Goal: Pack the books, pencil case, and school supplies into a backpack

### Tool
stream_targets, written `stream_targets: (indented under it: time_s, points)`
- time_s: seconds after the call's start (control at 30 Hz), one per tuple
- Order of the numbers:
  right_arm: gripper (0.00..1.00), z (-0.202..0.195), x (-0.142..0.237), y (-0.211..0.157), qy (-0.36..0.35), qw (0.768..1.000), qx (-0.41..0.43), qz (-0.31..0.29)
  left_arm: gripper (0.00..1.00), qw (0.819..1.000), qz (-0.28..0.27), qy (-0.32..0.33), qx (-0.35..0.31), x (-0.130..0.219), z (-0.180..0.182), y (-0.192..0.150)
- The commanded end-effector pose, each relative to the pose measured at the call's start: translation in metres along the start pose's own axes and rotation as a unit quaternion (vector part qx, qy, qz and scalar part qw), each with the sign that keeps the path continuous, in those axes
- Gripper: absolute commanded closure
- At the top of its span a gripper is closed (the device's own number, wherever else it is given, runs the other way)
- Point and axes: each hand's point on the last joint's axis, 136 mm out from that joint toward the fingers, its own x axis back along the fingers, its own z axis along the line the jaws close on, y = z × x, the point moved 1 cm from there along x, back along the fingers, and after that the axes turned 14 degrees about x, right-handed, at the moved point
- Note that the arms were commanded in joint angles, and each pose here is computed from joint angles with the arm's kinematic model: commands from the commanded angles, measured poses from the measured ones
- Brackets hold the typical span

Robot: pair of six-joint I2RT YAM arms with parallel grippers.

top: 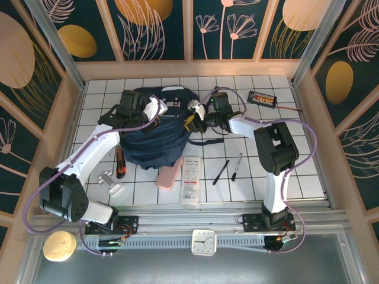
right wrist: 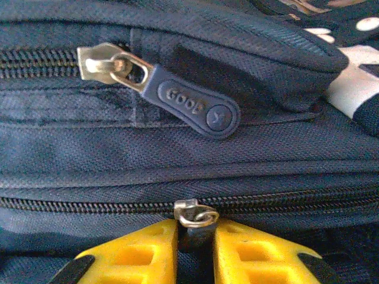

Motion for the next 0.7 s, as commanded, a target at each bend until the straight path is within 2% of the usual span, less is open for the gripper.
stream_targets:
  time_s: [0.0,0.03,0.2,0.37,0.53,0.67]
  points:
    - [0.94,-0.007,0.002,0.011,-0.019,1.000,0.015,-0.013,1.00,0.997,-0.081,-0.003,-0.003,0.021,-0.001,0.039]
    - [1.00,-0.007,0.005,0.011,-0.026,0.999,0.018,-0.009,1.00,0.997,-0.079,-0.003,-0.002,0.021,-0.001,0.038]
    - [1.00,0.000,0.017,0.015,-0.042,0.999,0.022,0.007,1.00,0.998,-0.066,0.010,0.007,0.016,0.004,0.033]
    - [1.00,0.023,0.019,0.022,-0.019,0.998,0.022,0.052,1.00,0.997,-0.046,0.051,0.038,0.002,0.012,0.037]
    - [1.00,0.051,0.020,0.023,0.025,0.995,-0.022,0.090,1.00,0.991,-0.035,0.094,0.092,-0.020,0.010,0.049]
    - [1.00,0.067,0.021,0.021,0.038,0.990,-0.070,0.120,1.00,0.989,-0.030,0.109,0.098,-0.030,0.005,0.056]
